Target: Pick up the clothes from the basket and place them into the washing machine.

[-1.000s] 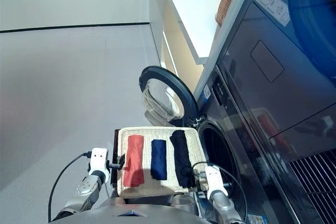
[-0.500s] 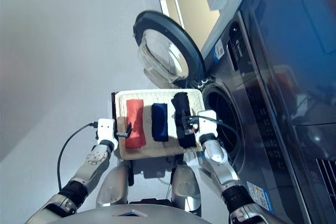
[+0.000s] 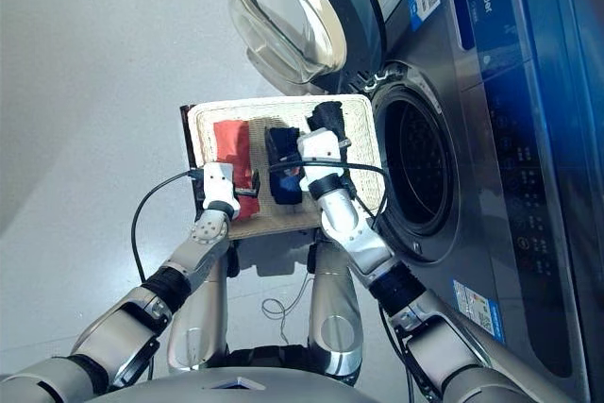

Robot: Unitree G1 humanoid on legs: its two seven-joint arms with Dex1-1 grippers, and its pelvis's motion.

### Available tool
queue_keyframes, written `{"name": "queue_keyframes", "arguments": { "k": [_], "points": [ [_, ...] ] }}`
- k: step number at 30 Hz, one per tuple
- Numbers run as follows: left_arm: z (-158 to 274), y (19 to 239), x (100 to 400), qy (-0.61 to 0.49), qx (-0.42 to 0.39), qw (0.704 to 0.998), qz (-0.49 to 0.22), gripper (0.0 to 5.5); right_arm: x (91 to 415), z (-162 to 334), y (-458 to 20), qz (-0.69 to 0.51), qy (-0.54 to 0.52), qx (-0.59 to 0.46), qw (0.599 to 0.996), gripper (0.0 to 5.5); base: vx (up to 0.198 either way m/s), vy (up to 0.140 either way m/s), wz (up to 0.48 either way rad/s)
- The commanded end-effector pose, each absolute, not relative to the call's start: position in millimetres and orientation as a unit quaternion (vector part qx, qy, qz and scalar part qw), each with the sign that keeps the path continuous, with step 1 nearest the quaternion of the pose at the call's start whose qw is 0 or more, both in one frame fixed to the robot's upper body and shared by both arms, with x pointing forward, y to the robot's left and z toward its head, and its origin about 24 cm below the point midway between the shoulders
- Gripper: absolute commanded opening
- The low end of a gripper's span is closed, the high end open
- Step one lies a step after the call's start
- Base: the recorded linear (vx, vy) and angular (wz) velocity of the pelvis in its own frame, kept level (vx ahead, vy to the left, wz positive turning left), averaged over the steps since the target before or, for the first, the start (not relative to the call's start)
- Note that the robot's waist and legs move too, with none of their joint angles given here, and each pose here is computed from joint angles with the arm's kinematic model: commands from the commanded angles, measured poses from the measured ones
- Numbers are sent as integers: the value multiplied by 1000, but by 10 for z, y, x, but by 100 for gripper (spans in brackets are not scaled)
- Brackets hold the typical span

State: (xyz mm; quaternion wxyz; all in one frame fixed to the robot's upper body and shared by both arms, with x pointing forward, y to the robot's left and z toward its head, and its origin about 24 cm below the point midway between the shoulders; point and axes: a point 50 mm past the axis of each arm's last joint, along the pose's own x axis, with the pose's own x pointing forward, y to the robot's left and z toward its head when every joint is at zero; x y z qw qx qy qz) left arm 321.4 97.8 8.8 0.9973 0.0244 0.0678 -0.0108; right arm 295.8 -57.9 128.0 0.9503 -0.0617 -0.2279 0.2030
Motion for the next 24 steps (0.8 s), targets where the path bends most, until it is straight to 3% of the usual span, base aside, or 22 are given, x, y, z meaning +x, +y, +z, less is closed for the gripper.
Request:
{"name": "queue_keyframes", "arguments": {
  "k": [1,12,15,18,21,24],
  "points": [
    [220,765,3262,45,-15,999,-14,550,2798,1761,-468,219,-346,-10,912,550,-69,-4,37],
    [200,895,3474,113,-38,990,78,550,2715,2015,-247,249,-387,21,888,550,-27,-2,-6],
    [97,1138,3455,129,-21,987,98,550,2702,2126,-260,250,-404,39,879,550,0,0,0],
    [86,1149,3433,122,-17,988,89,550,2677,2148,-290,253,-411,49,874,550,0,0,0],
    [177,1021,3548,145,-39,984,98,550,2646,2131,-196,270,-399,75,873,550,0,0,0],
    [148,1164,3556,152,-37,981,116,550,2622,2190,-202,279,-409,82,865,550,0,0,0]
  ]
}}
